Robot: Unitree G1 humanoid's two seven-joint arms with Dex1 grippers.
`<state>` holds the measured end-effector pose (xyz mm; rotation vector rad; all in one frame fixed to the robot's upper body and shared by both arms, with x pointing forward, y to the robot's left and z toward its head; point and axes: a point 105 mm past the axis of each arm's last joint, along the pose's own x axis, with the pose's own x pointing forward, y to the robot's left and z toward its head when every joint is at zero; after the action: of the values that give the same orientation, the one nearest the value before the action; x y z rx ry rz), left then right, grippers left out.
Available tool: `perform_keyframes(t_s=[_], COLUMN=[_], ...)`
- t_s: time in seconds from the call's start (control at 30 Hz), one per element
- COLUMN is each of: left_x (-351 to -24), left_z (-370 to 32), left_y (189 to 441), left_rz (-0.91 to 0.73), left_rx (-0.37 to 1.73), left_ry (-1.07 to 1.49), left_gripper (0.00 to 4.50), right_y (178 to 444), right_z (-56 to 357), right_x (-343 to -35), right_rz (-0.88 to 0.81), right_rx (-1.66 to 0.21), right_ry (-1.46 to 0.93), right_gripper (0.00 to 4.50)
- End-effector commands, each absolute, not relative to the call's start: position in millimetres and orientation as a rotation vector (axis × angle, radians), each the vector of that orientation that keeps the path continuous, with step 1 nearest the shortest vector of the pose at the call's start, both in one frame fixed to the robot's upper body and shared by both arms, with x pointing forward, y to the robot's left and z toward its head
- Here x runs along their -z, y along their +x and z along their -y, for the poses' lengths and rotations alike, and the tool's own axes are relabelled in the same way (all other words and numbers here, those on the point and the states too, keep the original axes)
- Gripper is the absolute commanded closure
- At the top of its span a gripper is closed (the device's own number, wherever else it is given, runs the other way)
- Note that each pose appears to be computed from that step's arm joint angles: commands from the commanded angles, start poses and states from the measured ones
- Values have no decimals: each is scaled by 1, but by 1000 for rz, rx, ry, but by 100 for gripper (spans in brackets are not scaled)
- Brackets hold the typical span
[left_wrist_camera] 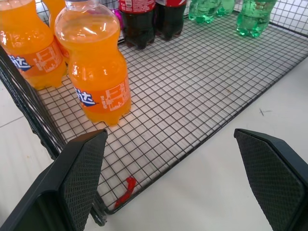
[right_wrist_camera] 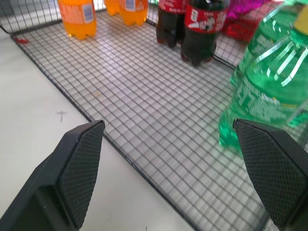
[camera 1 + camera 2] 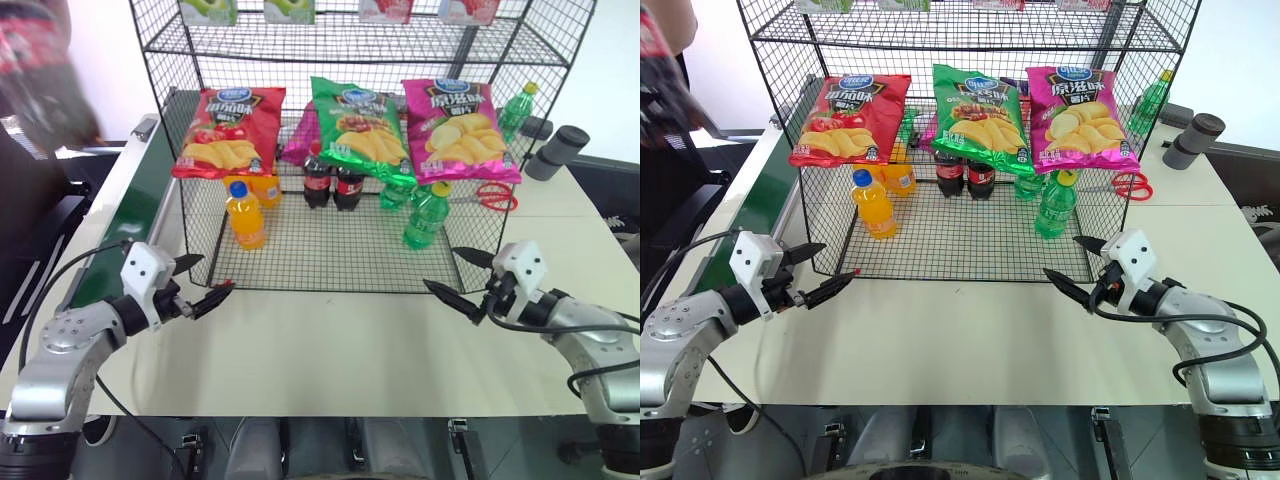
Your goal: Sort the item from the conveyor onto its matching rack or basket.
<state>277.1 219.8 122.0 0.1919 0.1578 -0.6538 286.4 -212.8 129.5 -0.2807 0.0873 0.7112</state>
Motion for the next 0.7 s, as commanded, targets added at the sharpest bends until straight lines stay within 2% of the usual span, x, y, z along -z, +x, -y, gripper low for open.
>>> perform_keyframes(t_s=[0.03,0.27,0.57,0.7], left_x=[-138,-139,-140,-138], left_z=[-228,-266,-283,-301], left_y=[275,276,280,286], left_rz=[-96,-56,15,41], left_rx=[608,404,270,147], left_ry=[184,71,55,74], left_gripper=[0,0,0,0], right_y=[288,291,292,293], right_z=[207,191,176,170], right_x=[-142,-142,-137,-135], right_rz=[-32,-6,5,9], right_rx=[-723,-747,-775,-783], right_ry=[-292,-270,-237,-222], right_gripper=[6,6,6,6])
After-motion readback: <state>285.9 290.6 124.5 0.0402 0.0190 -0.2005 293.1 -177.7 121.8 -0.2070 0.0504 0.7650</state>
